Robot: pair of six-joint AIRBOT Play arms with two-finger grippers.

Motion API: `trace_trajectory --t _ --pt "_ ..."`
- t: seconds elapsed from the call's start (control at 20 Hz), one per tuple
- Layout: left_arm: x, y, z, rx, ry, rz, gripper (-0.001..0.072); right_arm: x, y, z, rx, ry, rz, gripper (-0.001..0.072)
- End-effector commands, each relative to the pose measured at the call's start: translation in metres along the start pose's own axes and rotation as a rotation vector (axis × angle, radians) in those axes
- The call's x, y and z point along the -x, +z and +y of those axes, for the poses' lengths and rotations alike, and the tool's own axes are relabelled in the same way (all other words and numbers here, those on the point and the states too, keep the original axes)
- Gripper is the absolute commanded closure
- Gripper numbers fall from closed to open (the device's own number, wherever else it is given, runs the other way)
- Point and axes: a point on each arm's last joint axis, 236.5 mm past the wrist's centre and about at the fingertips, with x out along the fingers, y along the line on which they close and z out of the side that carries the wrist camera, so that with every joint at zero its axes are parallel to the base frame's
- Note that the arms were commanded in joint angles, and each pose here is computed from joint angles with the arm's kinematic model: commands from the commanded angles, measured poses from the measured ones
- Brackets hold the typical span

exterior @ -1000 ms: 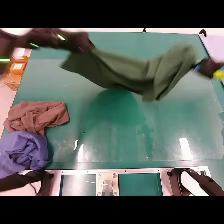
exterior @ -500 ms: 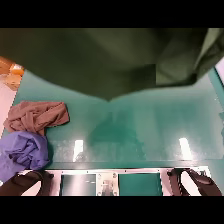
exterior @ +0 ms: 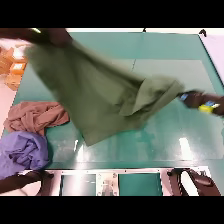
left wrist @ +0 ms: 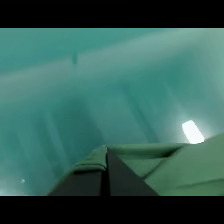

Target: Fold the shirts.

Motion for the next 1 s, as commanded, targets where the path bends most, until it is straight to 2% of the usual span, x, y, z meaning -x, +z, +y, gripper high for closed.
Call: trace_trajectory --t 0.0,0.2,0.25,0.3,0.35,0.4,0.45,0.5,0.55,0.6,0.65,0.75,0.95 --pt "-0.142 -0.061 0.026 0.088 -0.124 0.1 0.0686 -0.061 -0.069 -0.066 -0.263 -0.071 0.014 0.0691" --pt "-0.236 -0.099 0.037 0.308 -0.237 0.067 0.0685 -0.088 -0.09 -0.107 -0.376 -0.16 0.053 0.0689" --pt "-0.243 -0.106 0.037 0.339 -0.246 0.077 0.0648 -0.092 -0.09 -0.111 -0.384 -0.166 0.066 0.0642" --pt "-0.242 -0.111 0.038 0.337 -0.254 0.097 0.028 -0.095 -0.084 -0.112 -0.363 -0.164 0.072 0.0477" --pt "-0.236 -0.113 0.035 0.341 -0.278 0.123 0.0046 -0.094 -0.075 -0.111 -0.326 -0.158 0.071 0.037" --pt "-0.221 -0.113 0.032 0.35 -0.322 0.168 0.0045 -0.088 -0.062 -0.11 -0.278 -0.156 0.08 0.0331" --pt "-0.202 -0.113 0.033 0.361 -0.364 0.227 0.0045 -0.077 -0.047 -0.108 -0.222 -0.157 0.099 0.0326" --pt "-0.177 -0.115 0.04 0.383 -0.386 0.307 0.0045 -0.06 -0.032 -0.108 -0.18 -0.167 0.125 0.0271" --pt "-0.153 -0.12 0.05 0.395 -0.389 0.386 0.0046 -0.042 -0.017 -0.109 -0.172 -0.188 0.142 0.0247" --pt "-0.128 -0.129 0.062 0.405 -0.379 0.468 0.008 -0.026 0.002 -0.105 -0.169 -0.198 0.135 0.0165" --pt "-0.106 -0.144 0.074 0.421 -0.344 0.553 0.0116 -0.018 0.018 -0.094 -0.15 -0.183 0.12 0.0165" --pt "-0.077 -0.178 0.099 0.474 -0.219 0.7 0.0115 -0.024 0.033 -0.06 -0.115 -0.128 0.114 0.0165" --pt "-0.043 -0.241 0.08 0.554 -0.183 0.803 0.0115 -0.097 0.006 -0.02 -0.107 -0.033 0.314 0.0165"
